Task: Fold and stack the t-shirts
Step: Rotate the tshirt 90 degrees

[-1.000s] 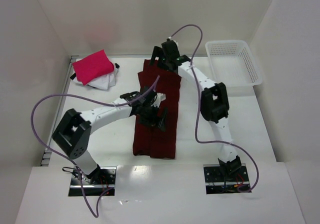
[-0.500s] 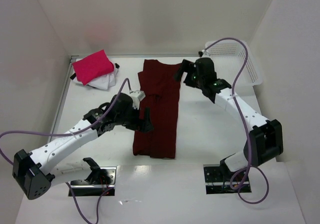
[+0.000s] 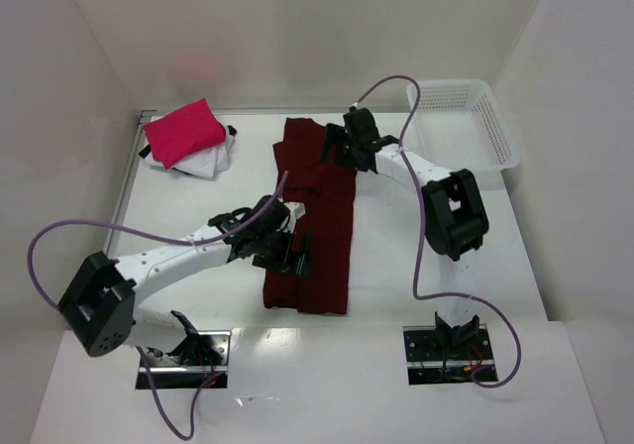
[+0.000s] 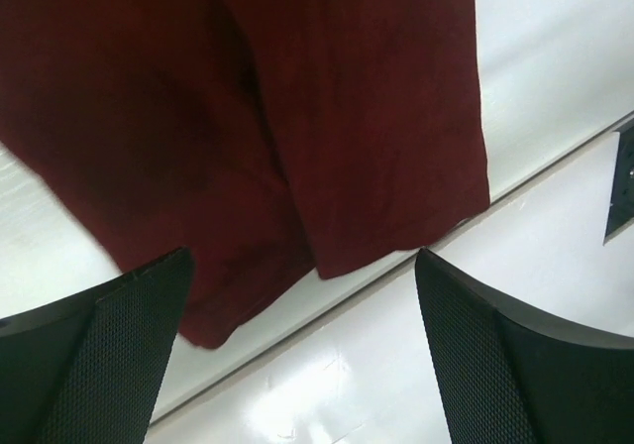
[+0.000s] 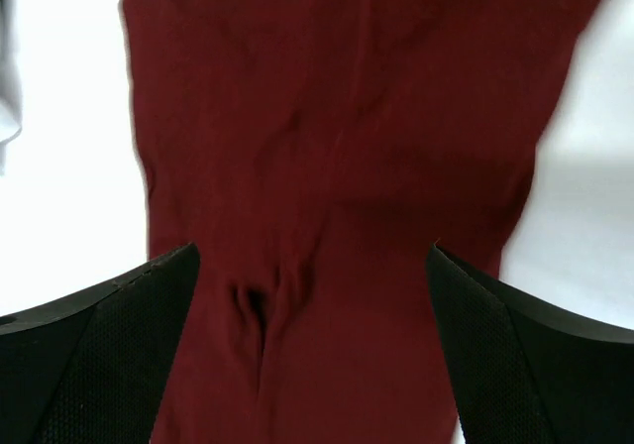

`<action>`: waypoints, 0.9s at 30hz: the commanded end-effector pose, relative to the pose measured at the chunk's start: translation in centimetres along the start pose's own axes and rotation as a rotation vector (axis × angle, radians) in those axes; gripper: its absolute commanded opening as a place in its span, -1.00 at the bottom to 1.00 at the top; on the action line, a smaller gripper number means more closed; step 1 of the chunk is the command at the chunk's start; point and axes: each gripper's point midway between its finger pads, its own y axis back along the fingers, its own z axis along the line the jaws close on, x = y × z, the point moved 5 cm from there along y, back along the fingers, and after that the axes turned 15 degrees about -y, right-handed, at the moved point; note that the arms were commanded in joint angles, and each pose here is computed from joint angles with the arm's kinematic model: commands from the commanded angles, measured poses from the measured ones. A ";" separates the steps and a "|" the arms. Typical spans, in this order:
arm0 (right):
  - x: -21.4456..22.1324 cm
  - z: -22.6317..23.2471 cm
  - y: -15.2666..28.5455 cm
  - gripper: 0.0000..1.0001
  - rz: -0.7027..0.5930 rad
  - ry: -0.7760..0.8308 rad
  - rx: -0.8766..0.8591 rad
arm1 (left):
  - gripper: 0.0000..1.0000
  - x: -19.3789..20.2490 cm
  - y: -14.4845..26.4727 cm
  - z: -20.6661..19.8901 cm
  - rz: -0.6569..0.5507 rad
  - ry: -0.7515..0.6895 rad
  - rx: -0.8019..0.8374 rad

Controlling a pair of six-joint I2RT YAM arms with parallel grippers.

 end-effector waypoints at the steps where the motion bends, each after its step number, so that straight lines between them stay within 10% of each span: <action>1: -1.2 1.3 -2.2 1.00 -0.020 0.042 -0.008 | 1.00 -2.3 -1.0 -1.5 -0.028 -0.050 0.055; 27: -2.8 -0.3 -12.6 1.00 0.028 0.050 0.082 | 1.00 -2.5 -9.6 -0.9 0.180 -0.029 0.042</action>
